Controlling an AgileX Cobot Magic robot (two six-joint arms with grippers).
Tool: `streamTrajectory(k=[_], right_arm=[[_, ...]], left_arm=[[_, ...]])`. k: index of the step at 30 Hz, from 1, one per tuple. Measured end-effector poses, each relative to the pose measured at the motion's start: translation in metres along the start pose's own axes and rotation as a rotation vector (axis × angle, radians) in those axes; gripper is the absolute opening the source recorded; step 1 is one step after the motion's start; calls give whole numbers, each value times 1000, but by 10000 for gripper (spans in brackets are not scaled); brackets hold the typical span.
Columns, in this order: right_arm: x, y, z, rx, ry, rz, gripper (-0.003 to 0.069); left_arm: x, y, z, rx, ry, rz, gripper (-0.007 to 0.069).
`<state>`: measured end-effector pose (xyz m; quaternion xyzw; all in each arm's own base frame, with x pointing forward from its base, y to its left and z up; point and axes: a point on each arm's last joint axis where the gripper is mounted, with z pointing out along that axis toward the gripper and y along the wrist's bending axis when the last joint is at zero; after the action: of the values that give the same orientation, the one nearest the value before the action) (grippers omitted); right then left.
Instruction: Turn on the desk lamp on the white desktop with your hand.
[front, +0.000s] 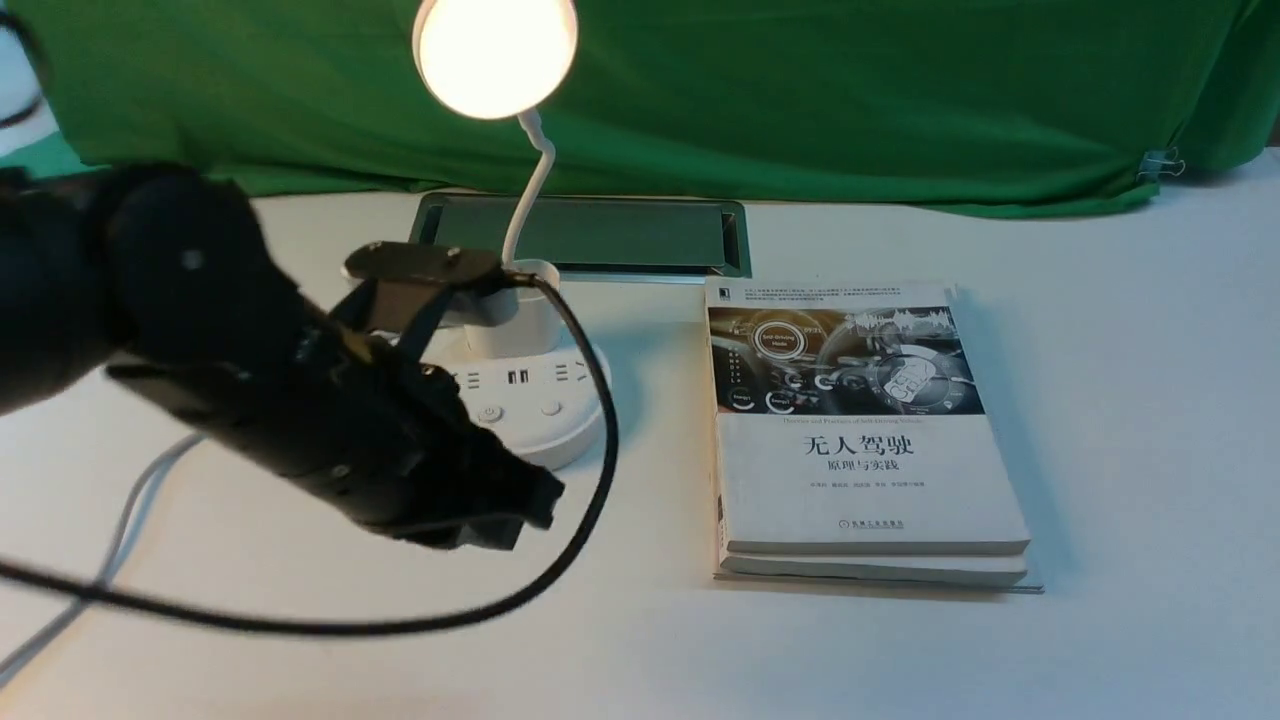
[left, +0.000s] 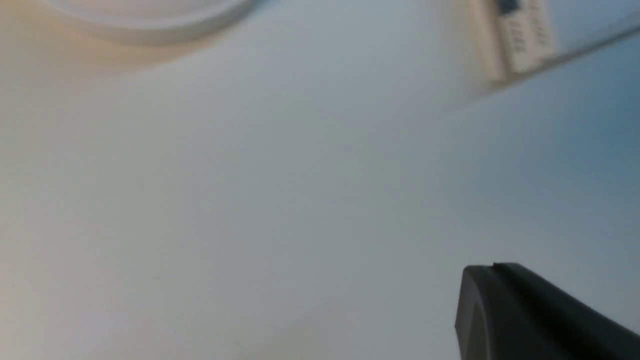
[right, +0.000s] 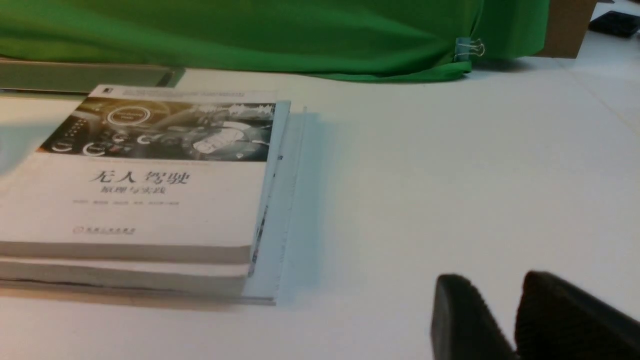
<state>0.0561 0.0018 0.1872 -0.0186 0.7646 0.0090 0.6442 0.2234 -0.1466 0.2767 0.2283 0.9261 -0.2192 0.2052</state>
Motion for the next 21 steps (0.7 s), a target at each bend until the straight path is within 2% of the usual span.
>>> streamTrajectory(k=[2, 4, 5, 6, 10, 16, 21], right_arm=[[0, 0, 0, 0, 0, 0, 238], [0, 0, 0, 0, 0, 0, 238], [0, 0, 0, 0, 0, 0, 238], [0, 0, 0, 0, 0, 0, 238], [0, 0, 0, 0, 0, 0, 238], [0, 0, 0, 0, 0, 0, 238], [0, 0, 0, 0, 0, 0, 238]], left_arm=[[10, -9, -24, 25, -98, 38, 2], [24, -17, -58, 23, -309, 94, 2], [27, -19, -63, 21, -337, 100, 2], [36, -19, -84, -19, -520, 124, 2], [66, -15, -113, -92, -820, 133, 2], [114, -7, -109, -154, -879, 206, 2], [137, 0, -100, -238, -859, 320, 2]])
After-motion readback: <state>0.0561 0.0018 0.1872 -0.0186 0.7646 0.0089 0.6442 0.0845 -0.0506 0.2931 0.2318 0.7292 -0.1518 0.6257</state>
